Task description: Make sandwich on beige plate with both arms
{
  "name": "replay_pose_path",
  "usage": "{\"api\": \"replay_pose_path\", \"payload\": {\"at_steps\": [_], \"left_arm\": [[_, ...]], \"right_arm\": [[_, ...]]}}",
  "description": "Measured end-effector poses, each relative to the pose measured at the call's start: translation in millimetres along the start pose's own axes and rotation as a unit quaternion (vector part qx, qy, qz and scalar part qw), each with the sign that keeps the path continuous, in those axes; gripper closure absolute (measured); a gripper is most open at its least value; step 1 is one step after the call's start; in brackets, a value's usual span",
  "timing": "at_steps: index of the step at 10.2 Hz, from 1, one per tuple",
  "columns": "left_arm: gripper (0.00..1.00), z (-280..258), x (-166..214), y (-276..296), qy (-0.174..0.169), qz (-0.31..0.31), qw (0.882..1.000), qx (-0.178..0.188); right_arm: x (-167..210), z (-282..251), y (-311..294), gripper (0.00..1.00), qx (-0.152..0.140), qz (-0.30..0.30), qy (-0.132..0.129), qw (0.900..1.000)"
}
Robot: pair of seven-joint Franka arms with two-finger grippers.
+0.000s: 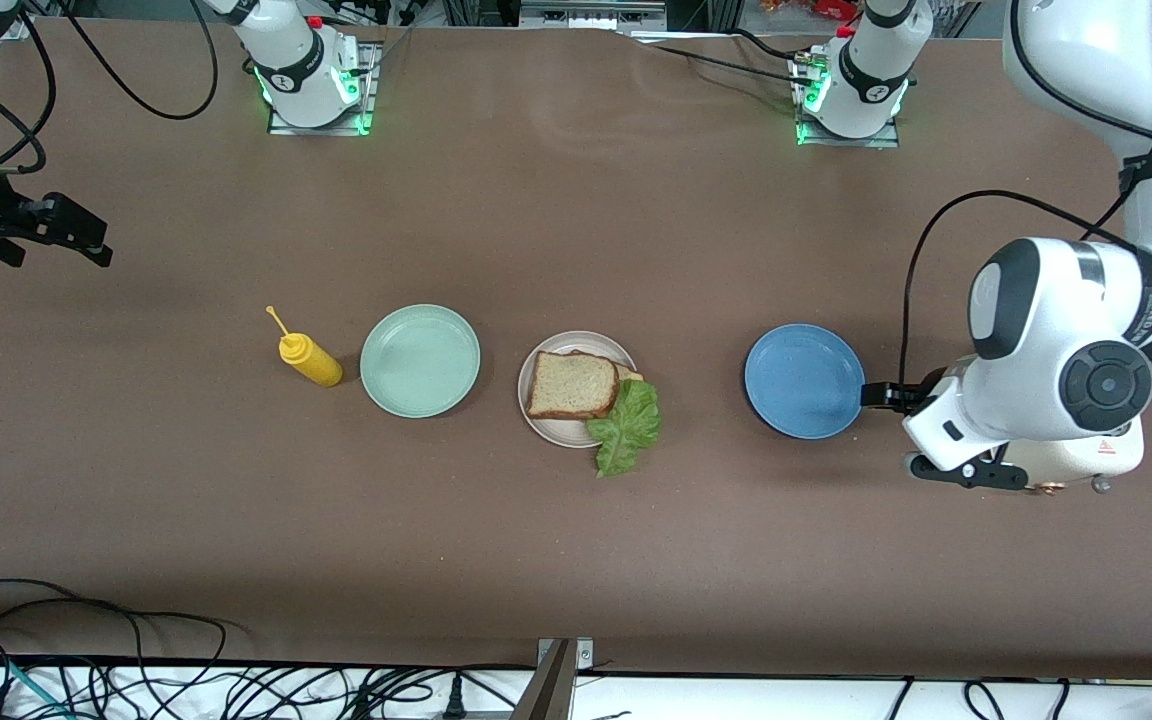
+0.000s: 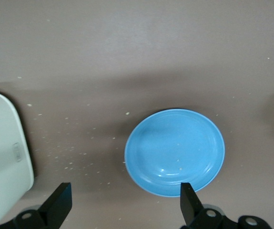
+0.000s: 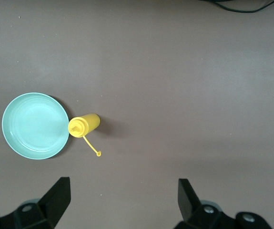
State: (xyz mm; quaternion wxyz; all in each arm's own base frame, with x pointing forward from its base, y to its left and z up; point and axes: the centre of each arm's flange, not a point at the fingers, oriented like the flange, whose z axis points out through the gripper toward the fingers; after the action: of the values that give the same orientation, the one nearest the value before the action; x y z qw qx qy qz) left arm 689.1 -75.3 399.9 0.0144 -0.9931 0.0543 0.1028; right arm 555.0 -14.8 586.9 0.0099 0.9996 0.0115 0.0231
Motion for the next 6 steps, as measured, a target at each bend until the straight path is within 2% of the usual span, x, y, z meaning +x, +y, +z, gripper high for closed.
{"api": "replay_pose_path", "payload": {"at_steps": [3,6], "left_arm": [[0.0,-45.2,-28.4,-37.2,-0.002,-0.005,1.0,0.021],[0.0,-87.6,-61.9,-53.4,-0.007,-0.017,1.0,0.02]], "right_arm": [[0.2,0.2,0.3,0.0,0.0,0.0,0.0,1.0],[0.5,0.8,0.1,0.0,0.0,0.0,-0.001,1.0]]}}
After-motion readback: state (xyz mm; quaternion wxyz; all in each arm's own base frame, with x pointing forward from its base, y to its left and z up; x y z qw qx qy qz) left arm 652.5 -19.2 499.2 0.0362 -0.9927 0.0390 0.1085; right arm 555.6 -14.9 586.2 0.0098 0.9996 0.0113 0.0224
